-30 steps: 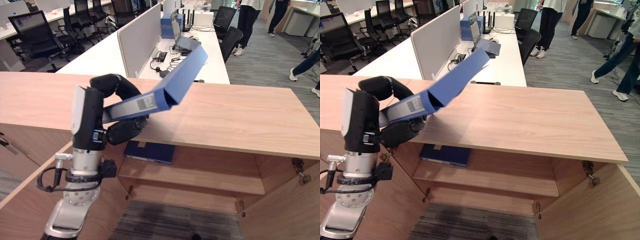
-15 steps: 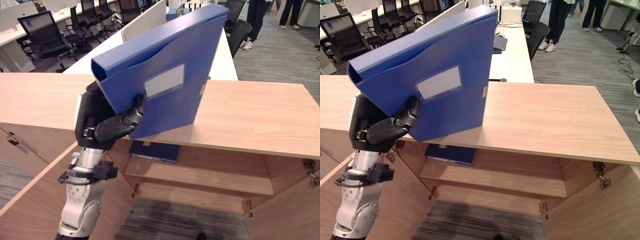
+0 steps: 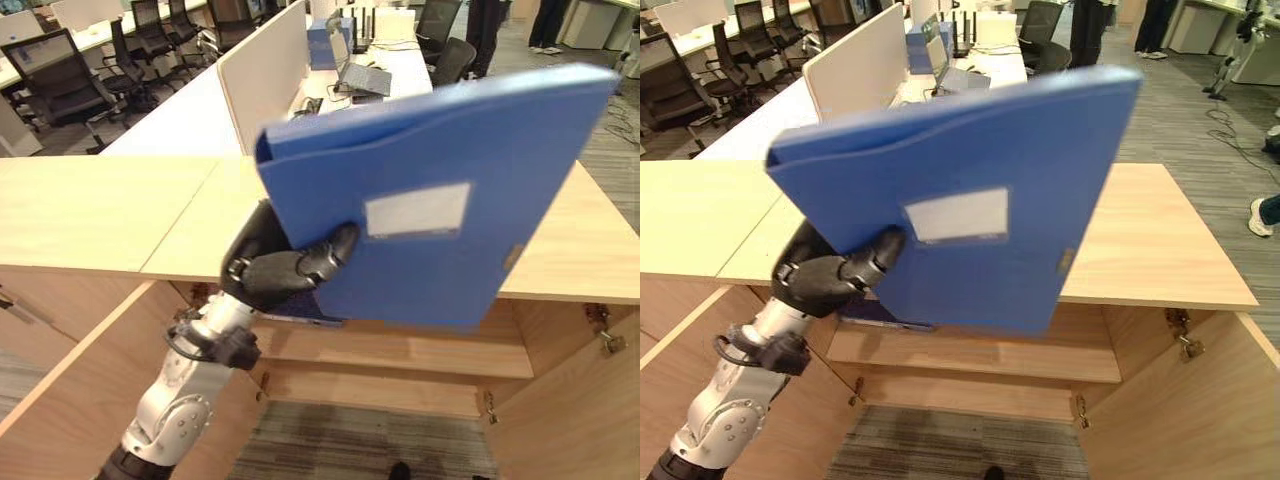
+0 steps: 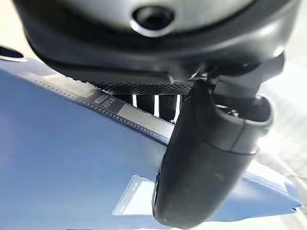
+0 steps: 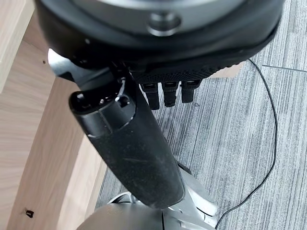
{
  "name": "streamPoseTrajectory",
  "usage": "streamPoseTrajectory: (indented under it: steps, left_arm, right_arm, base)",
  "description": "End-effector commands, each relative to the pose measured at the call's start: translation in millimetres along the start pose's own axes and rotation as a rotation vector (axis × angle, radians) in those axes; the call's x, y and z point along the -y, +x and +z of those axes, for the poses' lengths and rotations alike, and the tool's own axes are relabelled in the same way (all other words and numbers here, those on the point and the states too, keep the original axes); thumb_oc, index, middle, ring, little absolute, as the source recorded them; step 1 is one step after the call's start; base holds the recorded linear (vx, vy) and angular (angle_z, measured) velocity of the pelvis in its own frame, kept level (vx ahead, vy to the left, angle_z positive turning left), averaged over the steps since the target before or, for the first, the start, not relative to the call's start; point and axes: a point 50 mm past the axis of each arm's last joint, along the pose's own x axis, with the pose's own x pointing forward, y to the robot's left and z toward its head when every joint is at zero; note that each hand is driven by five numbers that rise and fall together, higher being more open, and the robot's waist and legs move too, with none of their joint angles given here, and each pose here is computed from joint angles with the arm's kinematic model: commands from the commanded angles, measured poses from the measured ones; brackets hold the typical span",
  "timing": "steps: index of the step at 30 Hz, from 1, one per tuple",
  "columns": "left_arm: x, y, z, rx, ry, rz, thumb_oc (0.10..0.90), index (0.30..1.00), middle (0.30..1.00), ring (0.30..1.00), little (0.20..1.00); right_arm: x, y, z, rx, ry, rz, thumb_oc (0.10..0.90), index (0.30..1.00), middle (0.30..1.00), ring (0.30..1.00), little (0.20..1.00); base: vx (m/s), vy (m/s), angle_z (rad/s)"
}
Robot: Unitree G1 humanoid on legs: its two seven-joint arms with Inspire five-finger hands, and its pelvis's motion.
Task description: Put the empty folder in the office cabinet
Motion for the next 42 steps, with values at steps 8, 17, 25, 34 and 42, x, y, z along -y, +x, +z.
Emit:
streamPoseTrajectory:
  steps: [8,17,25,34,42]
  left_arm:
    - [24,24,23,0.134,-0.016,-0.185,0.400,0.300,0.300,0.300,0.300]
    - [-3,-2,16,0.091,0.039,-0.003,0.400,0.300,0.300,0.300,0.300]
    - [-37,-39,16,0.079,0.065,0.225,0.400,0.300,0.300,0.300,0.300]
    - [-57,-61,19,0.073,0.110,0.348,0.400,0.300,0.300,0.300,0.300]
    - [-59,-59,16,0.055,0.119,0.333,0.400,0.300,0.300,0.300,0.300]
  right_arm:
    - [0,4,32,0.087,-0.036,0.004,0.800,0.900,0.900,0.900,0.900]
    - [19,-4,74,0.321,0.279,-0.017,0.800,0.900,0.900,0.900,0.900]
    - [78,-46,123,0.723,0.493,-0.103,0.800,0.900,0.900,0.900,0.900]
    - [103,-100,172,1.090,0.580,-0.019,0.800,0.900,0.900,0.900,0.900]
    - [80,-137,205,1.279,0.507,0.262,0.800,0.900,0.900,0.900,0.900]
  base:
    - [0.00,0.001,0.00]
    - [0.01,0.003,-0.01]
    - [0.02,0.008,-0.03]
    - [0.01,0.002,0.02]
    - [0.00,0.000,0.00]
